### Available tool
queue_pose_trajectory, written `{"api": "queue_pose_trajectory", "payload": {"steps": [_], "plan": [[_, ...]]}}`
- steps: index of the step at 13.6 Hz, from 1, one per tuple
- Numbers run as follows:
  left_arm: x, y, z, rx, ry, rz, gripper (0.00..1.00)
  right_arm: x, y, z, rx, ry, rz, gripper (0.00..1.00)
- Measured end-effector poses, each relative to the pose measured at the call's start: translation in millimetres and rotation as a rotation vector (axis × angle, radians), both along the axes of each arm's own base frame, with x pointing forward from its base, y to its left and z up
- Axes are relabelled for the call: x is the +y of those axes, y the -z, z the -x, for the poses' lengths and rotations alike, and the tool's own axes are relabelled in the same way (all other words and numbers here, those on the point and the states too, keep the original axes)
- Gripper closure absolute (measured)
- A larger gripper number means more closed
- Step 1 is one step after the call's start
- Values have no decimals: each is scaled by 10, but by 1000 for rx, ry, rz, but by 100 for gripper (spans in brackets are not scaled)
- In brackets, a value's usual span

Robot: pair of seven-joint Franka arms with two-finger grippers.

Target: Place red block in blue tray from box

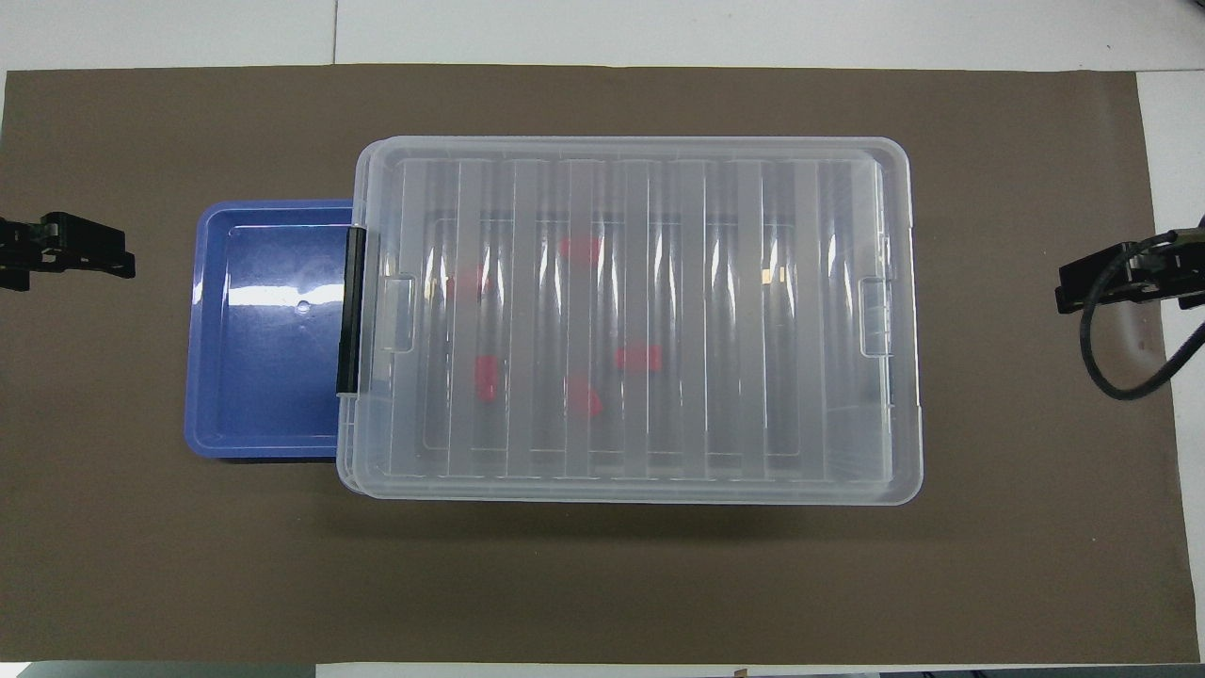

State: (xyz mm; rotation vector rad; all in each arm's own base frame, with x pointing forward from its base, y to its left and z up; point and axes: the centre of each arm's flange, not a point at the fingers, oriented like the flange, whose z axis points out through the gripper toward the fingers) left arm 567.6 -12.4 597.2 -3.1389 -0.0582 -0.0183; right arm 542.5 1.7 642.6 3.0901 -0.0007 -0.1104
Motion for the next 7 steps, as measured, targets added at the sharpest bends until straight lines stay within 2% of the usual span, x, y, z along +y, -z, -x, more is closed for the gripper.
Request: {"api": "queue_pose_trajectory", "payload": {"steps": [5, 7], "plan": [[0, 0, 0, 0, 0, 0, 0, 23, -2, -2, -2, -3, 0, 0], [0, 0, 0, 0, 0, 0, 0, 110, -8, -22, -18, 3, 1, 0]]}}
